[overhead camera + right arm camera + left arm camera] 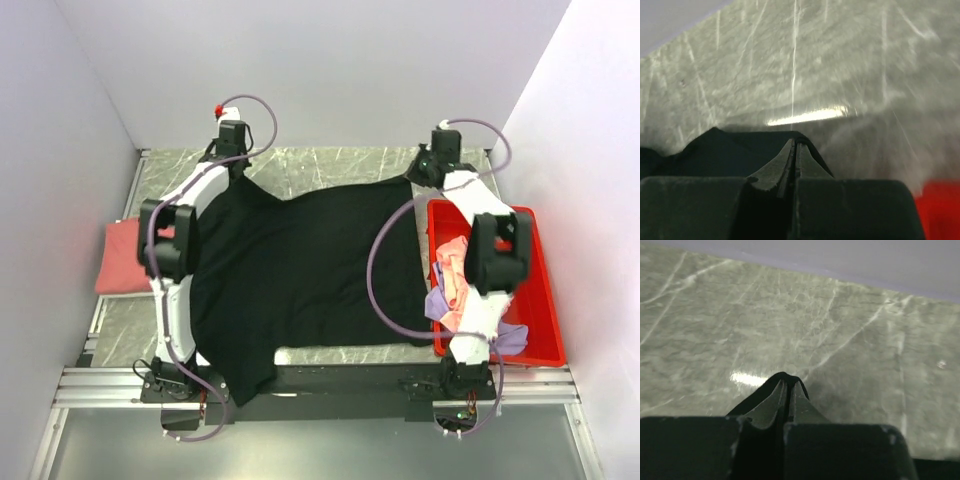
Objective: Fold and stack the t-shirts
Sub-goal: Flatten the tshirt out, then fold the tshirt
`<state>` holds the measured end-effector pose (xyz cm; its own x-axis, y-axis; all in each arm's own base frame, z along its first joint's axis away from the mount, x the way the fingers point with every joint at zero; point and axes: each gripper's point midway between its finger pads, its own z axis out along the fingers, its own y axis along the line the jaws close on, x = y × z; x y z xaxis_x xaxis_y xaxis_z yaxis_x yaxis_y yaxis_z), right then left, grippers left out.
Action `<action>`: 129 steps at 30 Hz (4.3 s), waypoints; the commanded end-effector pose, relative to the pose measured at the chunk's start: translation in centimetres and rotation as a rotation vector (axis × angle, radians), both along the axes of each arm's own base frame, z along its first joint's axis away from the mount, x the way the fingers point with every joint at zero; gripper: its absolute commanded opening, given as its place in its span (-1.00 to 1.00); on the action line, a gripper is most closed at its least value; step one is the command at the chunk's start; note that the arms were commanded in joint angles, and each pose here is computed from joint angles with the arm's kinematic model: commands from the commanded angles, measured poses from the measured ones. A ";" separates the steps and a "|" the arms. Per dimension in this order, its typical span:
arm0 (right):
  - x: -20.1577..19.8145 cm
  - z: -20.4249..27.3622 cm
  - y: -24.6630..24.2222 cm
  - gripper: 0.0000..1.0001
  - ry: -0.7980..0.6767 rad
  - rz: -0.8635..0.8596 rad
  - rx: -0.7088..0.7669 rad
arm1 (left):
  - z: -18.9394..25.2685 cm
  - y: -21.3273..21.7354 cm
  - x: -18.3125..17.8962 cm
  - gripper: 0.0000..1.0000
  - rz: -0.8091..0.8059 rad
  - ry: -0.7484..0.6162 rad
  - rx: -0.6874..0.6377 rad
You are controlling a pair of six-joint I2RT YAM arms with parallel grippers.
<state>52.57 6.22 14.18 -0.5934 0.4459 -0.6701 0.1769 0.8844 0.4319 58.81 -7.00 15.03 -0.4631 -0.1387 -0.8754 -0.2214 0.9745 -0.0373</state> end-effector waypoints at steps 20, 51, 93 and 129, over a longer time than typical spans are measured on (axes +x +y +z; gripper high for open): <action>6.8 1.2 -1.2 -1.00 -0.047 0.036 -0.070 | 3.1 0.7 4.3 -0.99 -0.002 -0.167 -0.158; 6.4 1.2 -5.1 -1.00 -0.003 0.034 -0.040 | 2.7 -0.7 6.5 -0.99 -0.001 -0.159 -0.221; 0.2 1.7 -6.5 -1.00 0.096 0.077 -0.188 | 0.8 0.4 -16.8 -0.99 0.621 0.162 -0.213; -0.9 3.7 -6.6 0.39 0.081 0.048 -0.177 | 0.6 -4.5 -20.6 0.95 0.319 0.189 -0.352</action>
<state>51.12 -0.70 13.39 -0.7267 0.2976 -0.6191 0.1996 0.9539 0.2242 36.34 -10.35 13.27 -0.5240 -0.5698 -0.6331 -0.6076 0.7709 -0.1910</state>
